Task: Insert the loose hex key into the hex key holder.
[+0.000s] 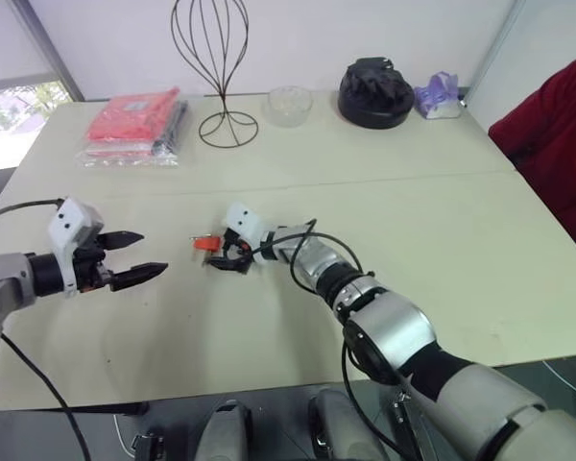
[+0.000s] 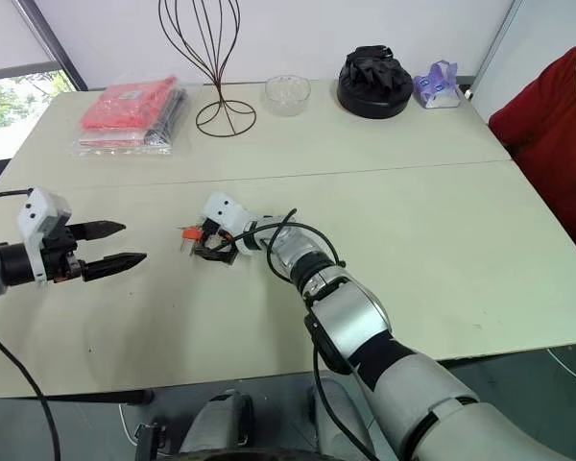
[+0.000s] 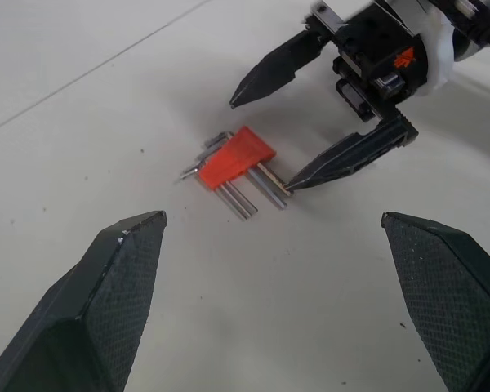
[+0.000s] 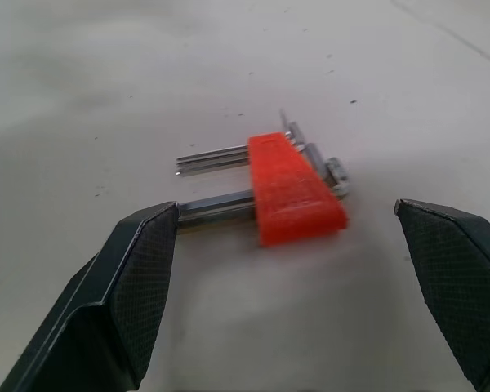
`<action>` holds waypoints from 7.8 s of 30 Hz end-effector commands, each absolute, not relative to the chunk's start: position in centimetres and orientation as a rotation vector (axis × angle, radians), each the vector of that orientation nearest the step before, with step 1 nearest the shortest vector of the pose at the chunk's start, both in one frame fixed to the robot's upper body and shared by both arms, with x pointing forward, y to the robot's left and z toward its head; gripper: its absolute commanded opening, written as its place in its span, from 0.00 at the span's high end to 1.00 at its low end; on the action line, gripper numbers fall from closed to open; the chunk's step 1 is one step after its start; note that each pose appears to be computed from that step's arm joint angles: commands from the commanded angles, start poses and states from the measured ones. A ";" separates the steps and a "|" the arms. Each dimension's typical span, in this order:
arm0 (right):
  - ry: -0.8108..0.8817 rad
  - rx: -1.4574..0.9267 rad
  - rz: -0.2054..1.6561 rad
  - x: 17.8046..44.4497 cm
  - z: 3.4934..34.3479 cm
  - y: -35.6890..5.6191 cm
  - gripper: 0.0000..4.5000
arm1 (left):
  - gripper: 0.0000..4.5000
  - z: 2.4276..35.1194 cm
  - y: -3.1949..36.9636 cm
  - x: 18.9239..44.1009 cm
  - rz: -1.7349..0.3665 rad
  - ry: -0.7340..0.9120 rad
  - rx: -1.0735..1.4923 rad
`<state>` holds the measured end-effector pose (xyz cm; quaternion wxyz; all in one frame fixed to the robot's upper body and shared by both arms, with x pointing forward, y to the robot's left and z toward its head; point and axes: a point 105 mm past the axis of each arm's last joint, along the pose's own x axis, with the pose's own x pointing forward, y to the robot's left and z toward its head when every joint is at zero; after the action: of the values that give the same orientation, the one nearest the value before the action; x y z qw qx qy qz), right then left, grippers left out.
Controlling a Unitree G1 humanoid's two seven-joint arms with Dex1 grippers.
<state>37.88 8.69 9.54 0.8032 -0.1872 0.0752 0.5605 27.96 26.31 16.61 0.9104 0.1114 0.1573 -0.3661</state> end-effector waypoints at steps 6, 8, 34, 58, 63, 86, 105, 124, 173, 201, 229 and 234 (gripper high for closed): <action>0.124 -0.492 1.247 36.9 9.5 10.2 0.33 | 0.00 18.1 26.2 27.2 -0.696 0.256 0.236; 0.128 -0.501 1.250 36.8 9.3 10.3 0.55 | 0.00 18.1 26.2 27.2 -0.687 0.255 0.236; 0.159 -0.428 1.215 36.7 9.0 10.6 0.77 | 0.00 17.2 25.5 28.5 -0.694 0.261 0.247; -1.162 -1.655 0.974 36.0 27.7 0.7 0.77 | 0.00 23.4 20.3 32.7 -0.990 0.015 -0.121; -1.214 -1.638 0.911 35.9 28.9 0.1 0.77 | 0.00 24.1 17.2 33.8 -1.134 0.005 -0.104; -1.171 -1.605 0.903 36.0 28.1 0.0 0.77 | 0.65 26.3 13.6 37.1 -1.262 -0.091 -0.096; -1.001 -1.586 0.969 36.8 25.7 -1.0 0.47 | 1.00 25.9 13.5 37.4 -1.224 -0.103 -0.118; 0.341 -0.548 0.892 36.4 16.1 -9.2 0.01 | 1.00 23.3 14.7 35.2 -1.038 -0.154 0.142; -0.351 0.428 1.009 36.1 32.8 -3.6 0.99 | 1.00 23.4 13.7 37.4 -1.177 -0.068 -0.017; -0.309 0.501 0.967 37.0 30.5 -2.7 0.99 | 1.00 26.9 9.3 37.5 -1.326 -0.202 -0.053; -0.325 0.528 1.001 36.4 31.1 -1.6 0.99 | 1.00 25.5 9.0 37.6 -1.319 -0.175 -0.025; -0.319 0.529 1.003 36.4 30.9 -1.5 0.99 | 1.00 25.7 8.9 37.5 -1.327 -0.179 -0.038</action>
<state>37.09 -1.54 29.25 0.8429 0.2471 -0.1195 0.4628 38.06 8.99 24.39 0.7916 -0.0285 -0.0543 -0.6080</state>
